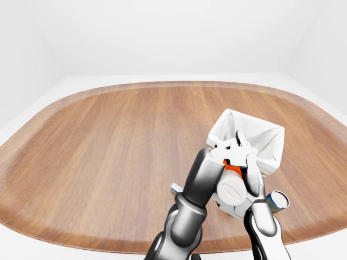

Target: Pick up the ketchup, and put it in the basket.

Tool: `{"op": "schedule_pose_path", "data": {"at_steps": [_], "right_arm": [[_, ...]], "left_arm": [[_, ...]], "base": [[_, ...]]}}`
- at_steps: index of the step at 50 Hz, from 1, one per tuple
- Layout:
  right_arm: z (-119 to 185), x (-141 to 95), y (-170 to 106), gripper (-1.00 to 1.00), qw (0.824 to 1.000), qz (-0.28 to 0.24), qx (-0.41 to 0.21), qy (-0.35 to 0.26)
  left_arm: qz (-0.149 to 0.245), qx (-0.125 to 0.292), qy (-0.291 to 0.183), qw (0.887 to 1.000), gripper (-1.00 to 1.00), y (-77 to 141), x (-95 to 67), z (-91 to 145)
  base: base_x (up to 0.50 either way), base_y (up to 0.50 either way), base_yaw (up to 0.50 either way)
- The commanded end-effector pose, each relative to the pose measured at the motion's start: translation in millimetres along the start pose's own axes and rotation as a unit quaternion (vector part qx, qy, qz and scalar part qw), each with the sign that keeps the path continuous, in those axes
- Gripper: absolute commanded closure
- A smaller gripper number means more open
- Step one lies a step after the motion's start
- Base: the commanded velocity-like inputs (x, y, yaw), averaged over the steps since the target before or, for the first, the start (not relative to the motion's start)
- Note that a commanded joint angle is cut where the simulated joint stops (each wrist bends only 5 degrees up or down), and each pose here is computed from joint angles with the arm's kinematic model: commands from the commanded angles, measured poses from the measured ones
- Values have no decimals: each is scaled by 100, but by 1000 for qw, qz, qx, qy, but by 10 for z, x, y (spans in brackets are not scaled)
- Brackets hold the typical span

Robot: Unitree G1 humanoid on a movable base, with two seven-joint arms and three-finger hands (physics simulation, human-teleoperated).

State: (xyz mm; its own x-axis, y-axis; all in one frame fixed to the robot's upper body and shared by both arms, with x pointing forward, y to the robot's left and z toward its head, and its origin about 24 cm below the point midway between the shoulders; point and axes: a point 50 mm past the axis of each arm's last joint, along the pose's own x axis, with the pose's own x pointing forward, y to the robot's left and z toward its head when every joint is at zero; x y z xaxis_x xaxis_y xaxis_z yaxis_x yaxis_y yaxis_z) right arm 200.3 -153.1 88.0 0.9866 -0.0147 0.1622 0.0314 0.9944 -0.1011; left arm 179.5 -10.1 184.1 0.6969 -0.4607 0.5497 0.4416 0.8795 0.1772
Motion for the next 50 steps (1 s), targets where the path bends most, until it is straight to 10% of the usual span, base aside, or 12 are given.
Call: {"op": "schedule_pose_path", "data": {"at_steps": [1, 50], "right_arm": [[-4, 14, 18, -100, 1000, 5, 4, 0], [5, 6, 37, -100, 1000, 13, 7, -4]], "left_arm": [[-13, -36, 1, 999, 99, -179, -17, 23], [-7, -33, 116, 993, 98, -176, -70, -510]], "base": [[0, 0, 0], [0, 0, 0]]}}
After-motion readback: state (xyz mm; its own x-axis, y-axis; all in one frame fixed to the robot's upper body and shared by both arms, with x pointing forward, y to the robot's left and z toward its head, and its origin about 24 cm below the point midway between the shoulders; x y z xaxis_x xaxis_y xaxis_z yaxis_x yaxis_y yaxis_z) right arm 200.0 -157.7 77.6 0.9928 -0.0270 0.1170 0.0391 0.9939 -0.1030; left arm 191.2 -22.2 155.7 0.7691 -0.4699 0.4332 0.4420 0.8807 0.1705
